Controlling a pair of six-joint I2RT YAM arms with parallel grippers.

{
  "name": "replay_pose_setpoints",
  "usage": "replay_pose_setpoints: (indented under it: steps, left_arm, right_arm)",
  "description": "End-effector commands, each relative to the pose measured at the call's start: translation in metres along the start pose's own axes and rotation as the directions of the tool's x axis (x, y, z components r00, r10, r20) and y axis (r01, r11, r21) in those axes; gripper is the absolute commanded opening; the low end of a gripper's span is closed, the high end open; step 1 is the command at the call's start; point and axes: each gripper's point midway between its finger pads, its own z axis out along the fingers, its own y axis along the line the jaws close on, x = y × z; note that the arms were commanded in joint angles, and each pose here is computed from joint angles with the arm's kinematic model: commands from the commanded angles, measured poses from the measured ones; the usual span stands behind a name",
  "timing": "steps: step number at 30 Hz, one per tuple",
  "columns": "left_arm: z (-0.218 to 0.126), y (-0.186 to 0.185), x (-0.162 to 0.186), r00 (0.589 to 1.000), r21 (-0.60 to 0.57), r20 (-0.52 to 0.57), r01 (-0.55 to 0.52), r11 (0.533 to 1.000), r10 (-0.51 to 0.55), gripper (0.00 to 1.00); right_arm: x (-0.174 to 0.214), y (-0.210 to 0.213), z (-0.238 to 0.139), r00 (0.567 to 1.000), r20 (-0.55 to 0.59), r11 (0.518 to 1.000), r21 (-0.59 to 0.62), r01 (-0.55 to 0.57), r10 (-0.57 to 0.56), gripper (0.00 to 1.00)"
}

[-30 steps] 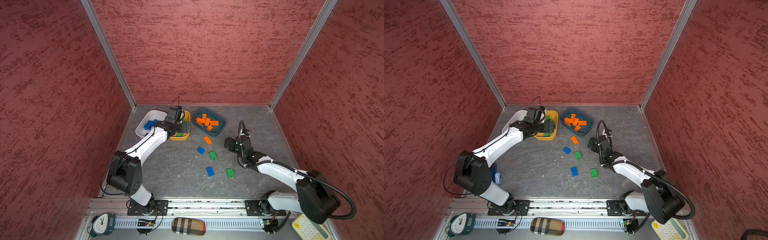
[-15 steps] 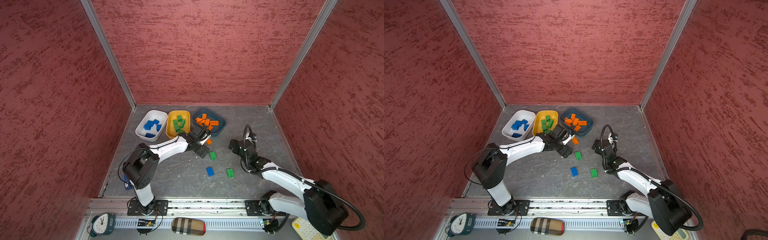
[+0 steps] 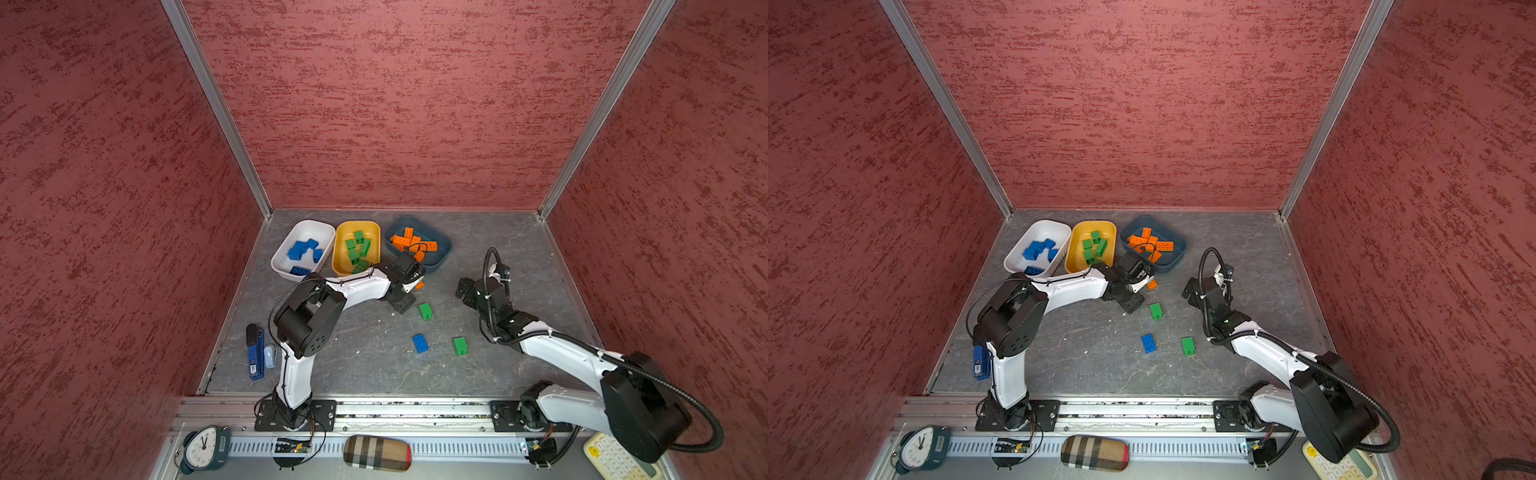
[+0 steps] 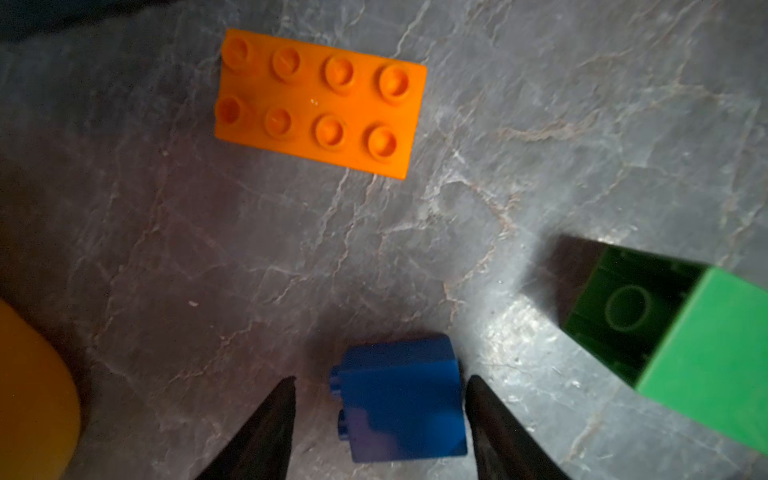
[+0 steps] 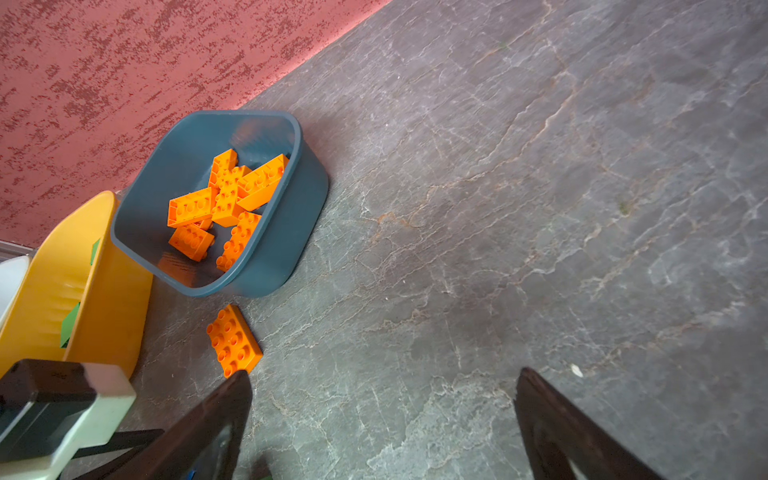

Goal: Sort the legos into containers by color
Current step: 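Move the left gripper back to the table and grasp a small blue brick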

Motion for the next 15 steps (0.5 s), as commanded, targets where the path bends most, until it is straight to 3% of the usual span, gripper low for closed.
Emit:
replay_pose_setpoints:
  steps: [1, 15]
  left_arm:
    - [0.0025, -0.0051, 0.0025, 1.0, 0.013, -0.02, -0.019, 1.0, 0.019, 0.56]
    - [0.0014, -0.0056, 0.0001, 1.0, 0.021, -0.003, 0.009, 1.0, -0.009, 0.44]
  right_arm:
    - [-0.0111, 0.0101, -0.0007, 1.0, 0.026, 1.0, -0.013, -0.009, 0.009, 0.99]
    - [-0.0099, 0.0182, 0.0032, 1.0, 0.002, 0.999, -0.026, 0.026, -0.026, 0.99]
